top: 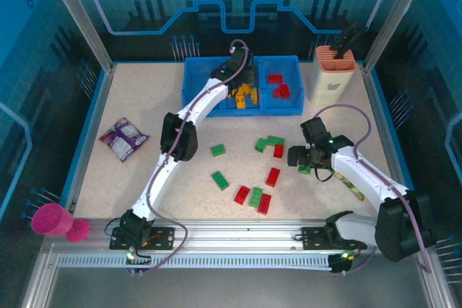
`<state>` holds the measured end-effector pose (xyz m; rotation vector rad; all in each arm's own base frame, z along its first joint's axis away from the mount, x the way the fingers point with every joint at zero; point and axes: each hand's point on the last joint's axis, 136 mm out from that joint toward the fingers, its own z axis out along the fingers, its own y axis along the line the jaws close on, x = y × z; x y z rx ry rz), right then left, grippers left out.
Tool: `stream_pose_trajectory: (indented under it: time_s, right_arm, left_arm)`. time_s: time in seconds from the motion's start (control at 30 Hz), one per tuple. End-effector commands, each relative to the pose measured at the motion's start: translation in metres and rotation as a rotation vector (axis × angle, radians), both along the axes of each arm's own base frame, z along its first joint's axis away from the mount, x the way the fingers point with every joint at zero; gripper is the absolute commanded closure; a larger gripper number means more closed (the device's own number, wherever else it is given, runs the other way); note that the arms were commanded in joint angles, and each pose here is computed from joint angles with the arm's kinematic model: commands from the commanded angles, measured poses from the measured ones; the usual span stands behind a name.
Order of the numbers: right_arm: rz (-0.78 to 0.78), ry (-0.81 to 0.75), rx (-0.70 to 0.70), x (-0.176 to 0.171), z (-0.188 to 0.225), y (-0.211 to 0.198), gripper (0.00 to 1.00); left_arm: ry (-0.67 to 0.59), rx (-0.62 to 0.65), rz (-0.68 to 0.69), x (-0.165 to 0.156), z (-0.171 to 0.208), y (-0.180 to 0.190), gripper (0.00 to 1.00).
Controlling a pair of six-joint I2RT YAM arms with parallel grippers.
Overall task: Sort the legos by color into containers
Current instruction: Place the lego in the container.
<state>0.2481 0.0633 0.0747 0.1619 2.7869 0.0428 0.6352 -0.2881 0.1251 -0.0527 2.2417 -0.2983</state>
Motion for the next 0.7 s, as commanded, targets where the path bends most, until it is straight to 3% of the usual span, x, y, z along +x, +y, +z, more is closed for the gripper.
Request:
stream_pose_trajectory:
  time_s: [0.0,0.67]
  right_arm:
    - [-0.059,0.034,0.053,-0.008,-0.006,0.000,0.11]
    - [-0.129,0.166,0.047,-0.007,-0.046,-0.005,0.21]
  left_arm:
    - [-0.101,-0.044,-0.020,-0.002,0.065,-0.001,0.46]
    - [-0.299,-0.047,-0.121,-0.066,0.213,0.022,0.40]
